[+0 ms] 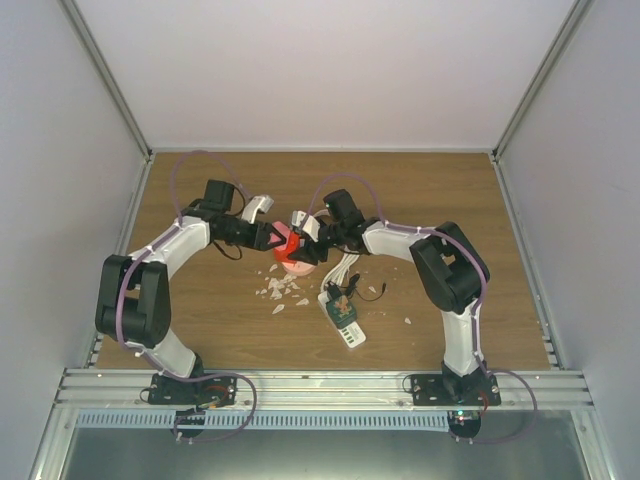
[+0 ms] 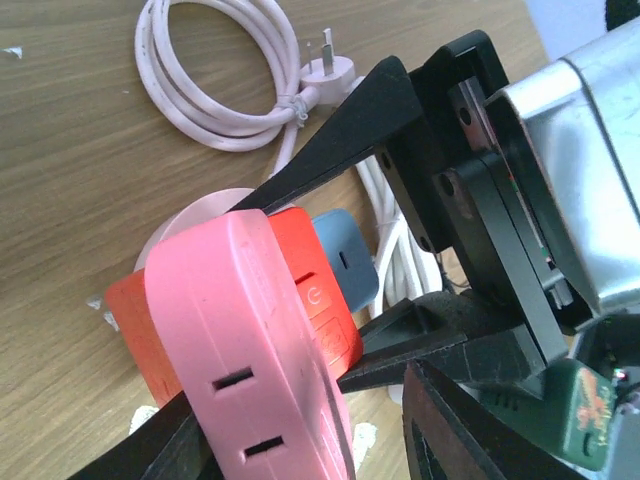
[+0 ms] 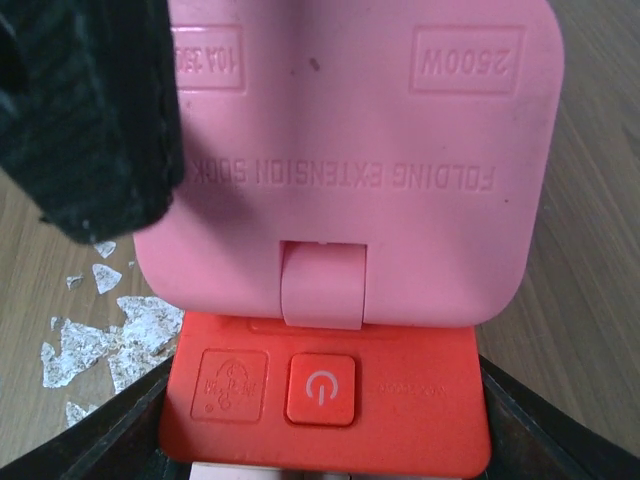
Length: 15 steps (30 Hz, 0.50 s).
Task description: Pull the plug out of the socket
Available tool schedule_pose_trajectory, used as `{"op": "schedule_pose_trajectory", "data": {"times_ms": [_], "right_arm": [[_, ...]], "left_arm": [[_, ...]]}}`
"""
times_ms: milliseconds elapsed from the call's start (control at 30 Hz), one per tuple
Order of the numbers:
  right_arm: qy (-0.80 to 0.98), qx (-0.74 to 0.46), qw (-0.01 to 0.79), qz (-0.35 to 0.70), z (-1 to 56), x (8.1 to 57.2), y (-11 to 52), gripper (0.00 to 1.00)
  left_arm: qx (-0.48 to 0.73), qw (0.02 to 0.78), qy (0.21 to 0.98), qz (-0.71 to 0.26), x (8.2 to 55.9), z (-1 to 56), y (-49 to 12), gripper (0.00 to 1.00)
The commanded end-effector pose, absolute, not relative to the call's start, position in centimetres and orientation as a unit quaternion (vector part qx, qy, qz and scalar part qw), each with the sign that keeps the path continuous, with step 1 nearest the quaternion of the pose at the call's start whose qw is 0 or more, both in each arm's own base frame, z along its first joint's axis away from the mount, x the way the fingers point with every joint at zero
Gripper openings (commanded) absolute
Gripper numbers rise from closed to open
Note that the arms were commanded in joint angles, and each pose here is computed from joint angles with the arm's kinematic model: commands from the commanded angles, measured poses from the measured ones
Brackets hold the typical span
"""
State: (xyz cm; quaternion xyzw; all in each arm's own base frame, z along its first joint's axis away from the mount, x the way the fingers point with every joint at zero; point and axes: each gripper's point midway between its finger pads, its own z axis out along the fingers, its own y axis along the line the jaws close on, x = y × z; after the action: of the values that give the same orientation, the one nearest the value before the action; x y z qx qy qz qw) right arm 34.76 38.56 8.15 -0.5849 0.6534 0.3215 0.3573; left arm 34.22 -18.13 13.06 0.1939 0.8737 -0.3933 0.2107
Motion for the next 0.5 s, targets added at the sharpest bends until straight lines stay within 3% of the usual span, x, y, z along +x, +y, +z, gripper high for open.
{"op": "schedule_pose_trajectory", "data": {"times_ms": [0,467], "right_arm": [[0.671,-0.572,0.359,0.307,6.9,35.0,38.7,0.41],[0.688,-0.540,0.380,0.303,6.6,35.4,38.2,0.35]], "left_arm": [[0.211,0.246,0.889,-0.325,35.3,14.1,-18.1,0.46],[0.203,0.246,0.929,-0.190,37.3,13.3,-18.6,0.41]]}}
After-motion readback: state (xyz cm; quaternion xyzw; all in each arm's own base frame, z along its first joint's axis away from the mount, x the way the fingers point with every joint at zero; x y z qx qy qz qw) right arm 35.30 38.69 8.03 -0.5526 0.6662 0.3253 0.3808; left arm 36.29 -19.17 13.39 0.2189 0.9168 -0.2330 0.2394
